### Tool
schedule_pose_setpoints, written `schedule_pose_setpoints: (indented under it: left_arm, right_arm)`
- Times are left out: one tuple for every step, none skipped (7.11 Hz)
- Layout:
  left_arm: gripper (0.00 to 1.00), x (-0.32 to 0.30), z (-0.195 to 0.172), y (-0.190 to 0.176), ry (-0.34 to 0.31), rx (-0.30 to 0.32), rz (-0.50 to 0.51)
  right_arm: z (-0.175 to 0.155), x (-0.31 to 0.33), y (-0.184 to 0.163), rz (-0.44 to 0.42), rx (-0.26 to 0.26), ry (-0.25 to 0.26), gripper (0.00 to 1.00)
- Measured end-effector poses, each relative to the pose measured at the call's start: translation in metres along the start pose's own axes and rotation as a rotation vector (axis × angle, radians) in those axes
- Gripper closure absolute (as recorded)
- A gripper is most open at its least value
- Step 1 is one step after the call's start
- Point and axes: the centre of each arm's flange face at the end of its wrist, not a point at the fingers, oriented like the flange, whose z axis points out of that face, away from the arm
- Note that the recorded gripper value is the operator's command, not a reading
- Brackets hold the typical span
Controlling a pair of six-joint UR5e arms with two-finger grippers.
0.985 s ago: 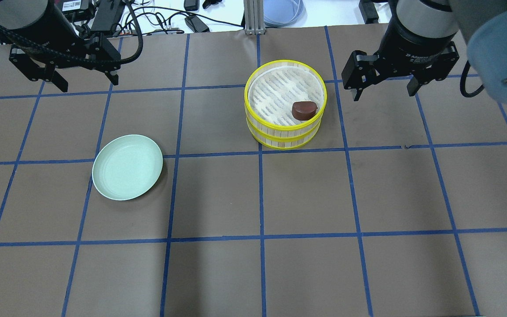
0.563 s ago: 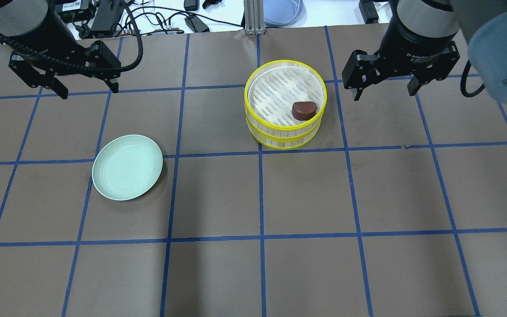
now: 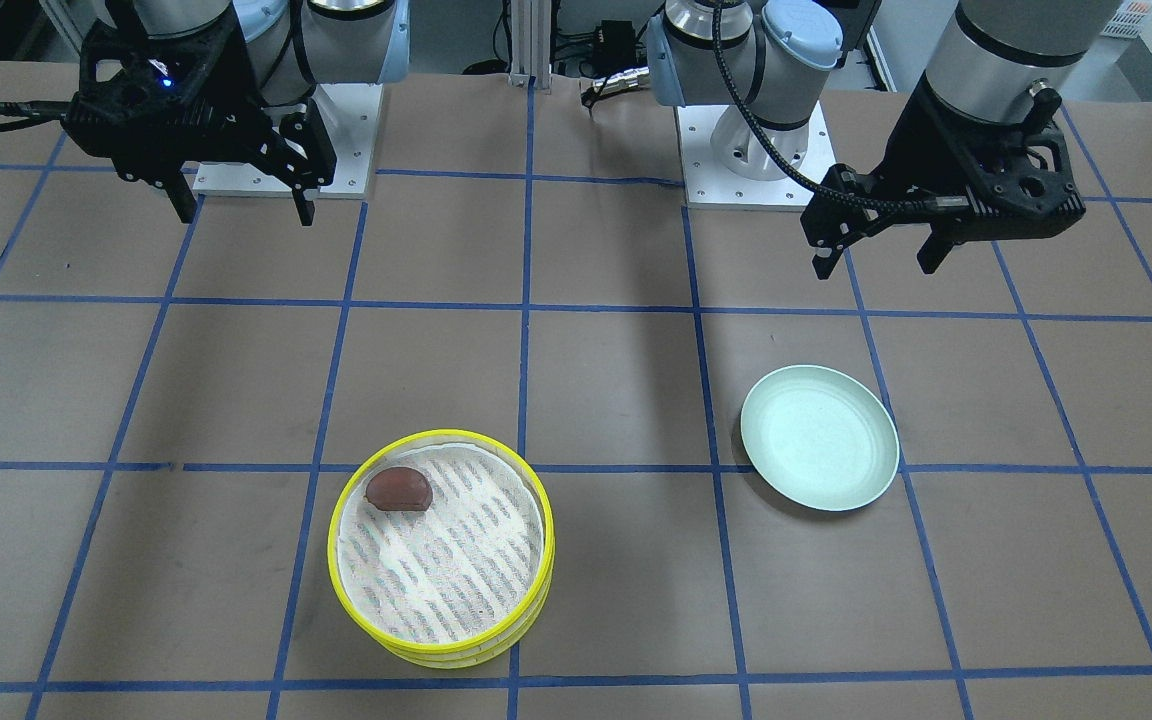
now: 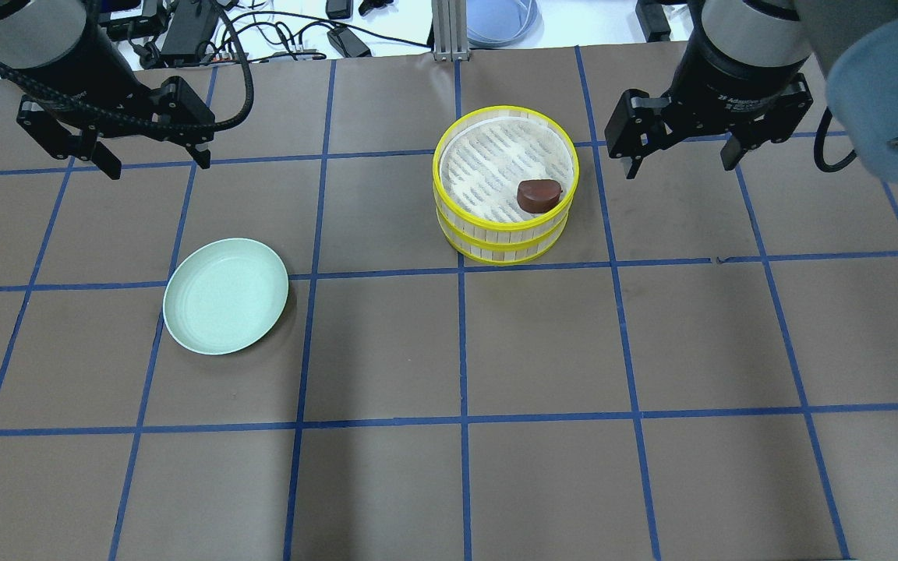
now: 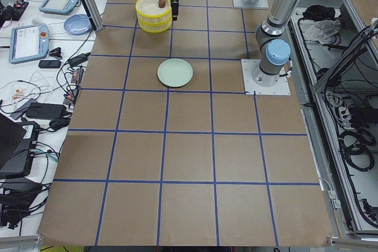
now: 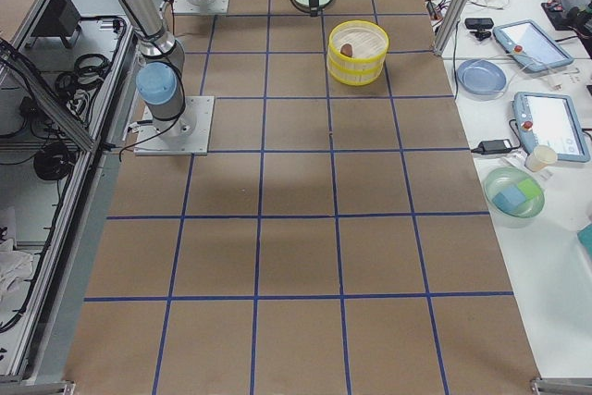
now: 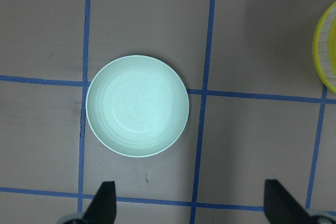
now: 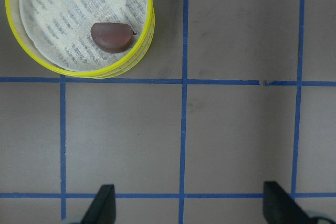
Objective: Stack buns with steamer
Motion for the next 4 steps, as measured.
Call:
schedule_pose_setpoints:
  left_arm:
    - [0.0,0.0001,0.0029,0.001,0.001,-0.006,0.0]
    - [0.0,0.0004,0.0039,0.0024,0.001,-0.008,-0.001]
    - [0.0,0.0005,0.0024,0.0039,0.001,-0.004,-0.002]
    - [0.0,0.0002,0.001,0.0047,0.002,0.0,-0.004]
  right_arm:
    - [0.0005,0.0,-0.0003,0.0,-0.001,0.0,0.0]
    - [-0.0001,-0.0001,0.0,0.0,0.0,-0.001,0.0]
    - [-0.0019,0.0001,0.0008,-0.001,0.005,-0.001,0.0]
    - [-0.0037,0.0005,0.0015,0.0,0.009,-0.001,0.0]
